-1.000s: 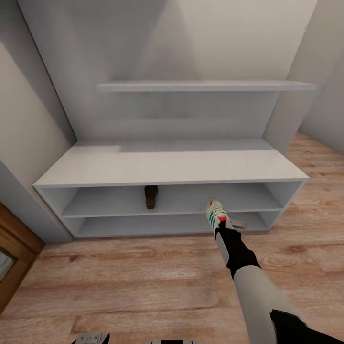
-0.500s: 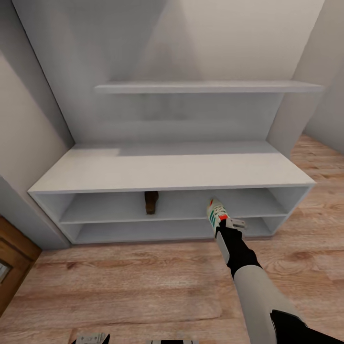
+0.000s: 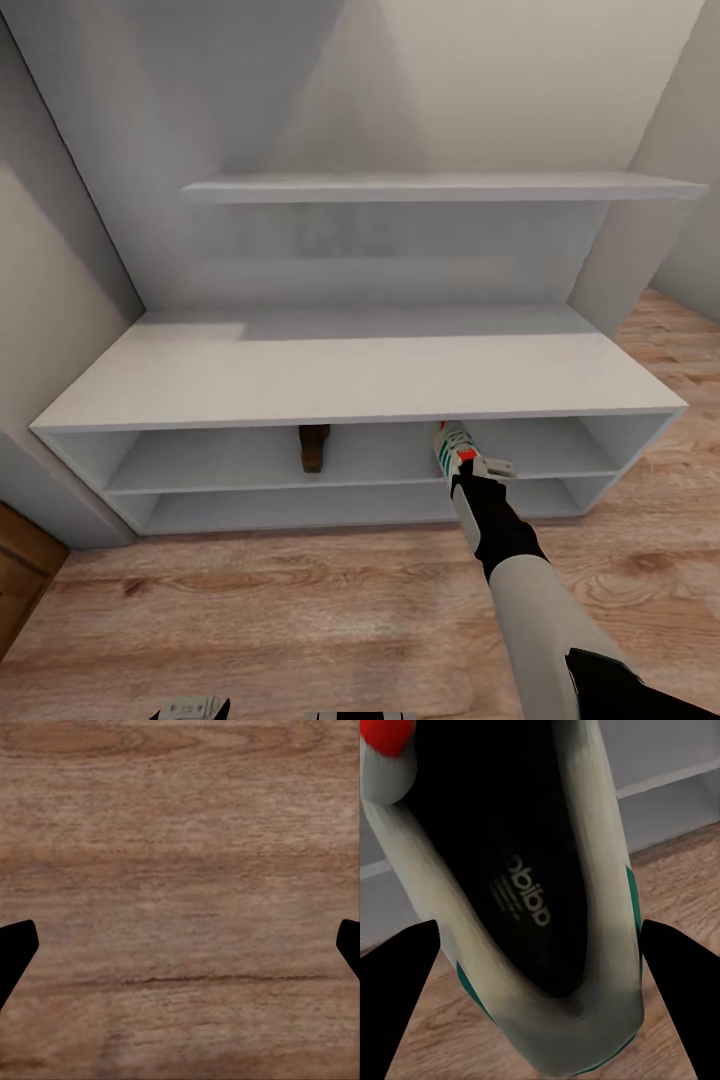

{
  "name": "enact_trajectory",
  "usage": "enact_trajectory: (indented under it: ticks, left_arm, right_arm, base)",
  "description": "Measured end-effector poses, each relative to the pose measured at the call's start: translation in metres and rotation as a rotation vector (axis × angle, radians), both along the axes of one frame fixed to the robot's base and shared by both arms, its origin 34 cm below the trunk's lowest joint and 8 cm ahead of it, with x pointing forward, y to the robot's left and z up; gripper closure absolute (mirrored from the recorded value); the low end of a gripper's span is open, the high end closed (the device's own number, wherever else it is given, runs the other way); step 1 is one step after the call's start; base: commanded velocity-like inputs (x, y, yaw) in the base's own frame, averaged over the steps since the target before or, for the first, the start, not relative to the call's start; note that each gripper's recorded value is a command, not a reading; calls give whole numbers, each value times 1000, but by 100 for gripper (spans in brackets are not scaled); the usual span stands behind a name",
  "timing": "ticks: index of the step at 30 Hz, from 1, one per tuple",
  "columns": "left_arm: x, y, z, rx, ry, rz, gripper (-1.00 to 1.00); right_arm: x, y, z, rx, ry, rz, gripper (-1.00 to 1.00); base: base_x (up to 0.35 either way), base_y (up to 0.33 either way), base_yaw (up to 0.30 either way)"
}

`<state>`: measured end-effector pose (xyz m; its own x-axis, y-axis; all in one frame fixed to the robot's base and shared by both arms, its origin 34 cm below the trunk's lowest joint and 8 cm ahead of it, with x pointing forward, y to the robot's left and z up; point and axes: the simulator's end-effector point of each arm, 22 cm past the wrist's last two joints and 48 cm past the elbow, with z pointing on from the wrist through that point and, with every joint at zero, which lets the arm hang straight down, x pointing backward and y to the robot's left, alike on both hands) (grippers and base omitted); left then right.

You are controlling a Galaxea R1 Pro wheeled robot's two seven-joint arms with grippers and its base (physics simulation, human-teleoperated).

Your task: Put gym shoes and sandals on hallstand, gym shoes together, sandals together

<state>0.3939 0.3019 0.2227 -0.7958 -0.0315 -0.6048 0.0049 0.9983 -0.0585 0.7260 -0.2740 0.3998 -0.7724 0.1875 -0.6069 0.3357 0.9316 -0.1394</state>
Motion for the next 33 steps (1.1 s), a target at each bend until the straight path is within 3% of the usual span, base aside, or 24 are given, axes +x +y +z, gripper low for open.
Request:
enact_trajectory:
  ticks: [13, 33]
  left_arm:
    - [0, -1, 0, -1, 0, 1, -100]
    - [0, 0, 0, -1, -1, 1, -100]
  right_arm:
    - [0, 0, 0, 0, 0, 0, 100]
    - [0, 0, -1, -1, 2, 1, 100]
  base:
    - [217, 41, 0]
    - [96, 1, 0]
